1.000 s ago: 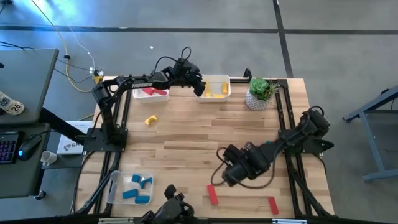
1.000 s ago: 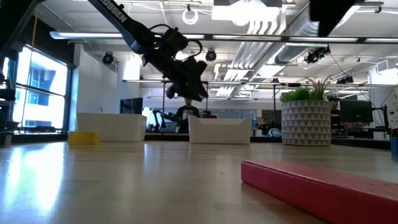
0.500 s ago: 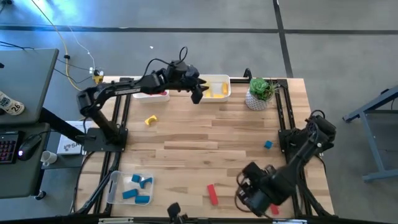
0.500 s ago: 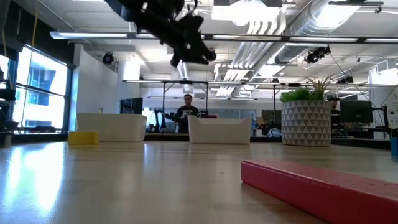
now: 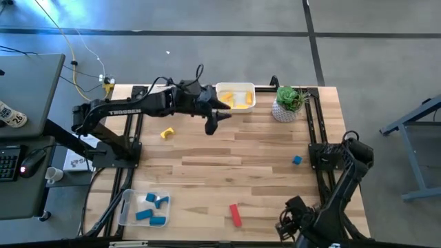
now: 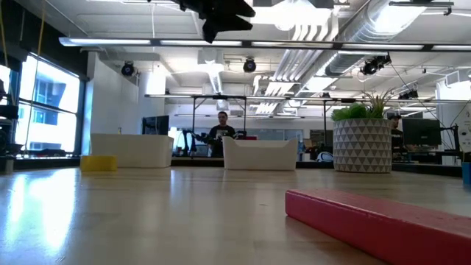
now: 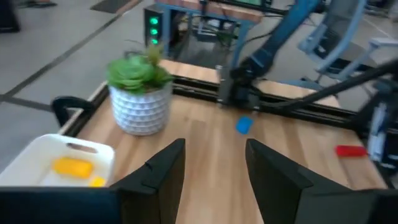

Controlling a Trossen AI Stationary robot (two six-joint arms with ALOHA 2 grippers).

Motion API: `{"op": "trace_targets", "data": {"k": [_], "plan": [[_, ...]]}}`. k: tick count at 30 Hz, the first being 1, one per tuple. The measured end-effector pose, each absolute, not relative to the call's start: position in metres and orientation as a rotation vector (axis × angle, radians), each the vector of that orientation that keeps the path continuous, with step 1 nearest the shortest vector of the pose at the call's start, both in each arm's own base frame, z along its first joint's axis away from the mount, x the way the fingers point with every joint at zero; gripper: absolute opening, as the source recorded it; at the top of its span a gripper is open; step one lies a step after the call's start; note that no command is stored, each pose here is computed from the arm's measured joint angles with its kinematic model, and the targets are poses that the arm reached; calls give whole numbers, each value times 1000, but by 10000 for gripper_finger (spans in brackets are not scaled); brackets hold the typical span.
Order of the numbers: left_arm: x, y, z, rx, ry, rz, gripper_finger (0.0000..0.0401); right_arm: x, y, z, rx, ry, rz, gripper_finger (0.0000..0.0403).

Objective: Sort & place blocks by color
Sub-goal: Put the red block into the left white bin

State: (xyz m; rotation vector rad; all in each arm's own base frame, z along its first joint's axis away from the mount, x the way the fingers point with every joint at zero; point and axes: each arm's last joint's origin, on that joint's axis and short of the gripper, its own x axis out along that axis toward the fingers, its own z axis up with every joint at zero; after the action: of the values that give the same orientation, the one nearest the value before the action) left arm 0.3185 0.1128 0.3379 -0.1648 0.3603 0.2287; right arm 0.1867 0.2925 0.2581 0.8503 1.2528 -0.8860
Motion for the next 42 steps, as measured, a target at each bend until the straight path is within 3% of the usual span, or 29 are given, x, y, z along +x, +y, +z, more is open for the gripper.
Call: {"op": "trace_targets", "data": {"k": [7,20,42], "plan": [[327,79,335,-136,399,172,156,171,315,239,887,1268,-942,209],[337,23,335,112,415,188,156,151,338,210,796,1317,-966,209],[338,15,337,116,391,178,156,143,354,167,711,1351,-1058,209]]}}
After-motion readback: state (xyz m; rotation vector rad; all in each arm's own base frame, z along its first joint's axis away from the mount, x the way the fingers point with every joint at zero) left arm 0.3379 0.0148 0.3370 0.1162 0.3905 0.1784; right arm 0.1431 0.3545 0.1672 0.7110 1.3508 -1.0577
